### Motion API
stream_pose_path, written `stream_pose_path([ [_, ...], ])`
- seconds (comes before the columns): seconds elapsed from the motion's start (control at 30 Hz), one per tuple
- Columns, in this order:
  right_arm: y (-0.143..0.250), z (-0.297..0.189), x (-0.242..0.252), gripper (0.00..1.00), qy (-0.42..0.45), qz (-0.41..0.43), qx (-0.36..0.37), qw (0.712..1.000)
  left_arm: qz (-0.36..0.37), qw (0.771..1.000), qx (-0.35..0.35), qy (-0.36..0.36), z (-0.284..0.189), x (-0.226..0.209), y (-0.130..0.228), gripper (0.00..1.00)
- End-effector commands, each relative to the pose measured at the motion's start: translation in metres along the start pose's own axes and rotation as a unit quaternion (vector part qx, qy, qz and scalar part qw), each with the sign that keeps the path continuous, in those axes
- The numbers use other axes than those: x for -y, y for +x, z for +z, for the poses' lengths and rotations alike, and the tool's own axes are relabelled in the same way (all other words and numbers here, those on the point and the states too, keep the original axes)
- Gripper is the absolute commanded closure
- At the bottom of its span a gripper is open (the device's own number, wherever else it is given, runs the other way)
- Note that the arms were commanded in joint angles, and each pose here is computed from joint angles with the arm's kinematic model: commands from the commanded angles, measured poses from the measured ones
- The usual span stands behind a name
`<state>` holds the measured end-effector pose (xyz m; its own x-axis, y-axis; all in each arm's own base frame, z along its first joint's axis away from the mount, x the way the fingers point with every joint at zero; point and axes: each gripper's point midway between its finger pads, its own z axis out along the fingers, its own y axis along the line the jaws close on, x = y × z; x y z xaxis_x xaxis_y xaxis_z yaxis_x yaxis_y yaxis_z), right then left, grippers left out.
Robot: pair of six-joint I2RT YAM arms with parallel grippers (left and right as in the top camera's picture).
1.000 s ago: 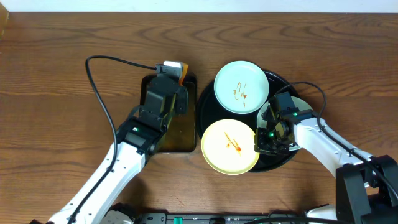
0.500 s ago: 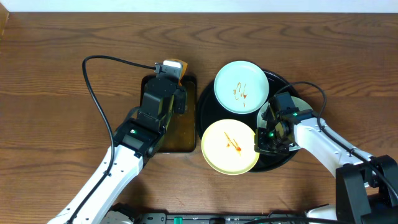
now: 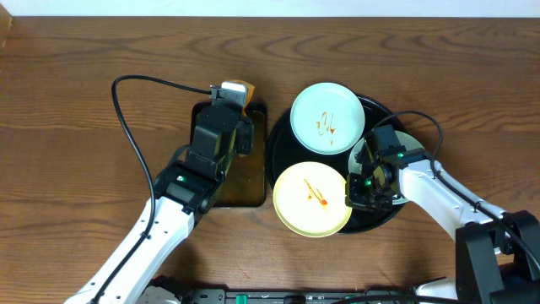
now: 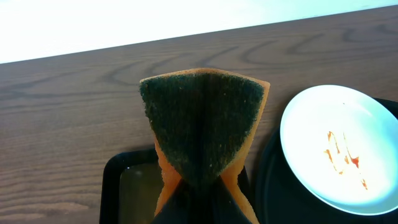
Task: Clean dirty plates on tray and stack at the side
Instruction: 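Lift the sponge with the left gripper above the black tray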
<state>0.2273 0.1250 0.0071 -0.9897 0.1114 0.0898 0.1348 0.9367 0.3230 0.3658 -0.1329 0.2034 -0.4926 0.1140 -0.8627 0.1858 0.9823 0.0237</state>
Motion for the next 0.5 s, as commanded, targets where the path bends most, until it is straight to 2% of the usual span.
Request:
stream_pose_path([
  [0.0, 0.000, 0.001, 0.001, 0.99, 0.009, -0.004, -0.001, 1.000, 0.003, 1.000, 0.015, -0.007, -0.005, -0.003, -0.009, 0.93],
  [0.27, 0.000, 0.001, 0.001, 0.99, 0.009, -0.004, 0.000, 1.000, 0.010, 1.000, -0.011, -0.010, -0.003, -0.004, 0.004, 0.93],
  [0.47, 0.000, 0.001, 0.001, 0.99, 0.009, -0.004, -0.001, 1.000, 0.029, 0.995, -0.095, -0.006, 0.004, -0.003, 0.046, 0.92],
])
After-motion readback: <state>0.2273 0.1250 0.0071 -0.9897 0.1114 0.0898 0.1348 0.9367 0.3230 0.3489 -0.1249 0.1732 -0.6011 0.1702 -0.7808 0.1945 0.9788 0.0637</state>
